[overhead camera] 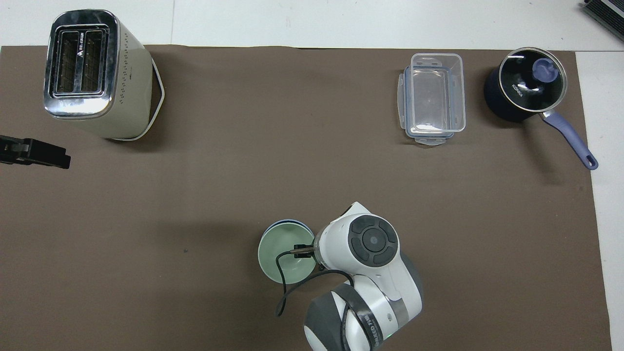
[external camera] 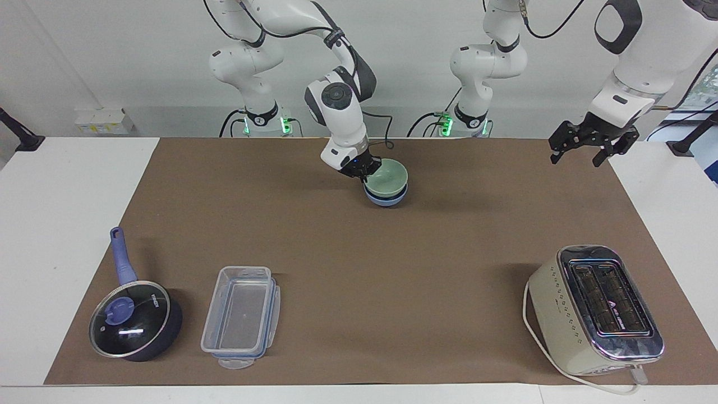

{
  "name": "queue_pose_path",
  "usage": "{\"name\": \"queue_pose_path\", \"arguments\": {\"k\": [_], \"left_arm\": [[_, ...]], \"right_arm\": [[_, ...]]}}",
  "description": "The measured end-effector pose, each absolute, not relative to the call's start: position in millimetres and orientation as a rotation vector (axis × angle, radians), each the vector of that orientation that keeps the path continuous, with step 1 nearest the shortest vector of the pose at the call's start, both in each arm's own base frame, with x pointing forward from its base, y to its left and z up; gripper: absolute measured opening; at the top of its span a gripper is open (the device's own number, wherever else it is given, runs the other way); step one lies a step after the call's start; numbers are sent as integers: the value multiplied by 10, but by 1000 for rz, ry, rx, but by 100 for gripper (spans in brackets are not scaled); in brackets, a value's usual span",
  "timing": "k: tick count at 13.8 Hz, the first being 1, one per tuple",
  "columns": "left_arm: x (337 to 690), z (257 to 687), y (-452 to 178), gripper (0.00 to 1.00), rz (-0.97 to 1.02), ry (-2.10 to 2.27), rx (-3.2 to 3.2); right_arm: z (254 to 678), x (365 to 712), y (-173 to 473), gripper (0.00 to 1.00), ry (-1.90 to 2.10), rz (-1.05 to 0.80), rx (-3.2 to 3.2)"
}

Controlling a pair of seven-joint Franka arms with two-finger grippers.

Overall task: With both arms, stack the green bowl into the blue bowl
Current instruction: 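Lower the green bowl into the blue bowl with the right gripper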

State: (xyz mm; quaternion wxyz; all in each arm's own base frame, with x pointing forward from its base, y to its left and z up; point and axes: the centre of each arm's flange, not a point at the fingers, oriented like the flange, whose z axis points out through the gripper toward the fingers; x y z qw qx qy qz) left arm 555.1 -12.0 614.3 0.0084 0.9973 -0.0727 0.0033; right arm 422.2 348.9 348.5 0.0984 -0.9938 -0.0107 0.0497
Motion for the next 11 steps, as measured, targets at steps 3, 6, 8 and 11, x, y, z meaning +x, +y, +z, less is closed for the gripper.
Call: {"name": "queue_pose_path", "arguments": {"k": [3,6,8,11], "left_arm": [[5550,6143,-120,100,10,-227,3116],[5551,6143,-120,100,10,-227,3116],[5551,6143,-120,100,10,-227,3116],[5551,6143,-120,100,10,-227,3116]], "right_arm": [[3458,4229,3539,5,-21,116,-2932],[3451,4245,3543,5,-17,102,-2928],[3446,4269,3545,5,-12,80,-2921],[3431,4274,3541,5,-10,82,-2923]]}}
